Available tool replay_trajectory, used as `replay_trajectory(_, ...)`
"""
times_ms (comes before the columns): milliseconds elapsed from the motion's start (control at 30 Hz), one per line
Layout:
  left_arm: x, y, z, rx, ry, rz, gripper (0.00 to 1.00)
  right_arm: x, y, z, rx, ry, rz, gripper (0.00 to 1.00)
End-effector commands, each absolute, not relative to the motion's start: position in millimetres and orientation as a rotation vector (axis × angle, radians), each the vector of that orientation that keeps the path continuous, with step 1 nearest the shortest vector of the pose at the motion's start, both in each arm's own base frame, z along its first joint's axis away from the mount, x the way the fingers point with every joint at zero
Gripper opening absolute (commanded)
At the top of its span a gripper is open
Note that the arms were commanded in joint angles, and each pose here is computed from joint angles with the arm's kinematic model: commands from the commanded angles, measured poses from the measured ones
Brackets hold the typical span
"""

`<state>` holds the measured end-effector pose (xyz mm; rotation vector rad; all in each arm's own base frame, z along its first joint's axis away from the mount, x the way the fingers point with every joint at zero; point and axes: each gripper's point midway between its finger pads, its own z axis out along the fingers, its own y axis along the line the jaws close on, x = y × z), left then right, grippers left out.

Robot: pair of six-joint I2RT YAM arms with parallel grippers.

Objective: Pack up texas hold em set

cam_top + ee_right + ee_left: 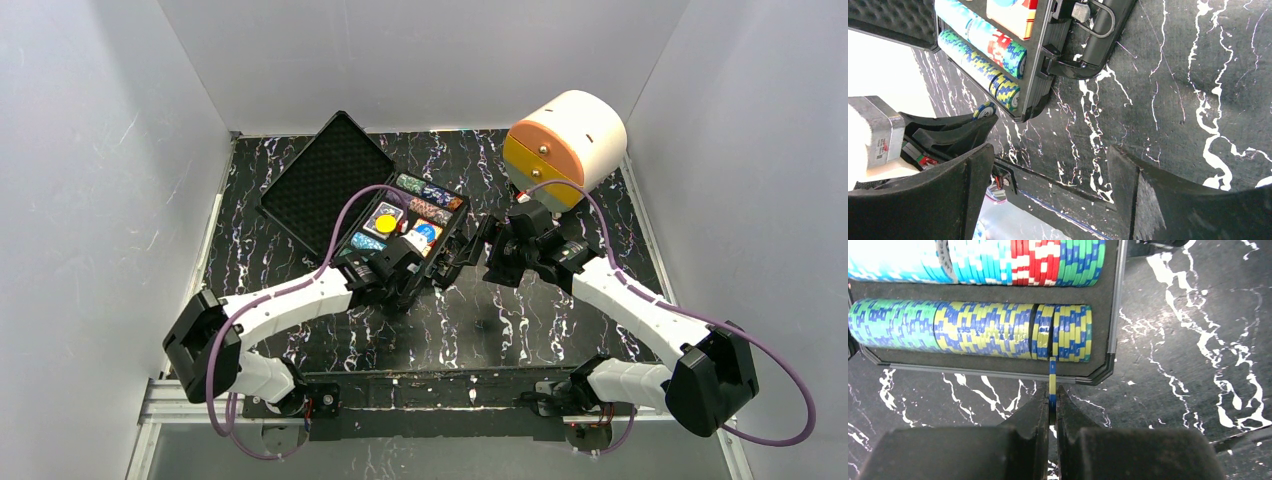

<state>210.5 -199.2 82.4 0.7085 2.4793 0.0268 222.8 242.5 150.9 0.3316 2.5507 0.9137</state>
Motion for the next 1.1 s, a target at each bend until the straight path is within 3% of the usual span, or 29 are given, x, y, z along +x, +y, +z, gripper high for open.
replay_trajectory(0, 212.5, -209.8, 90.0, 0.722, 2.450, -0.052, 0.00, 225.5, 244.8, 152.0, 0.304, 2.529, 0.938, 0.90)
replay_trajectory(533, 227.2, -189.3, 77.5, 0.651, 2.468, 0.182, 0.00, 222.7, 242.1, 148.6, 0.309, 2.535, 0.931, 0.90)
replay_trajectory(1067, 226.1, -239.4, 77.1, 0.779, 2.431, -0.115, 0.00, 219.8, 244.4, 145.6, 0.285, 2.539, 0.954, 0.90)
